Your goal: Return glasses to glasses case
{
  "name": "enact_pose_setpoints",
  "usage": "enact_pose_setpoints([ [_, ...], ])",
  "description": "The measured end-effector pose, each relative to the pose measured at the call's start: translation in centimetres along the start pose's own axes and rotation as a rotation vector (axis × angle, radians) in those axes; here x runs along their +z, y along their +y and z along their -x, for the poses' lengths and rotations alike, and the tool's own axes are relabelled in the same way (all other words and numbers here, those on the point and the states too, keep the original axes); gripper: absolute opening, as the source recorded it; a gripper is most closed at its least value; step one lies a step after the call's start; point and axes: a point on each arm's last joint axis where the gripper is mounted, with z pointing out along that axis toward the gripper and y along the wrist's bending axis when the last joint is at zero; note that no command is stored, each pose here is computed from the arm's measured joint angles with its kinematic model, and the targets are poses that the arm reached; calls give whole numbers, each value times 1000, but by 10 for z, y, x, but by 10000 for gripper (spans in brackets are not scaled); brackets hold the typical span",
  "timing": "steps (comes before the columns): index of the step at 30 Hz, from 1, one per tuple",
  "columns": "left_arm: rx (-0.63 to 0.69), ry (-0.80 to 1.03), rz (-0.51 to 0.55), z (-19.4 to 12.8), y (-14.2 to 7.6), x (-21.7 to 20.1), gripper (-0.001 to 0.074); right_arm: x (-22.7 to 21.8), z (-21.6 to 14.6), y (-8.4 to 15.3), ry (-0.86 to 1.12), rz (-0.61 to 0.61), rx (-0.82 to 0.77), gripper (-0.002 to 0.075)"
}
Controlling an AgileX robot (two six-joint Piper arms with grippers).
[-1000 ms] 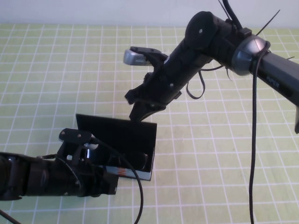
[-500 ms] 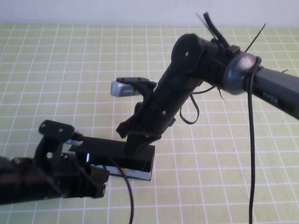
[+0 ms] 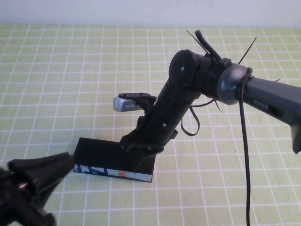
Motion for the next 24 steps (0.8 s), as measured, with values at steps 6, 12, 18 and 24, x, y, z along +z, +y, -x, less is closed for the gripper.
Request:
enact_pose_setpoints([
  [6, 77, -216, 50, 7, -9, -37, -2, -7, -1, 4, -13, -5, -14, -11],
  [12, 79, -430, 273, -10, 4, -67, -2, -62, -17, 39, -115, -49, -93, -11],
  [18, 56, -501, 374, -43, 16, -74, -2, -122, -77, 76, -247, -127, -71, -11],
  [24, 43, -438, 375, -69, 21, -63, -2, -168, -164, 103, -472, -196, -29, -11],
])
